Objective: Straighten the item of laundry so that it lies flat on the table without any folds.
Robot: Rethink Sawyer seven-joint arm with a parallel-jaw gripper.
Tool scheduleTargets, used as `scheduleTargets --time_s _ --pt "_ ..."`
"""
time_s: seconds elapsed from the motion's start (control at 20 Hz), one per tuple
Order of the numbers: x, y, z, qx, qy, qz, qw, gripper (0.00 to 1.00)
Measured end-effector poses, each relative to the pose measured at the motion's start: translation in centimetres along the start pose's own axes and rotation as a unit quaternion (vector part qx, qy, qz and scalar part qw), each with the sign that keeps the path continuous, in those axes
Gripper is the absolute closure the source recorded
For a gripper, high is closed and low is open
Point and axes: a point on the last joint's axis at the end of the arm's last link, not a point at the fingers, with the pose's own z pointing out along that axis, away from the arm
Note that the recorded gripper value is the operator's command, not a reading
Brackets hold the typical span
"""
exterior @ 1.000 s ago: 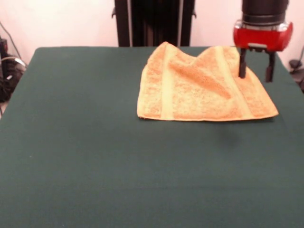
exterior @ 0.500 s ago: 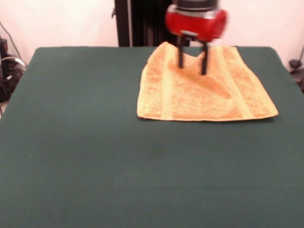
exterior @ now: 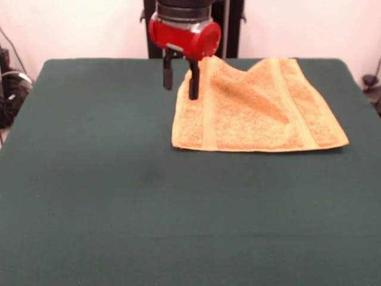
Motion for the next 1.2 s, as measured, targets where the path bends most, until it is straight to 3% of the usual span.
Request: scheduleTargets --time_s 0.4,1.2 --pt "2.3 -0.9 4.1 0.021 0.018 -0.048 0.9985 0.0" --pt "6.8 -2.9 12.1 0.034 0.055 -0.09 0.9939 0.0"
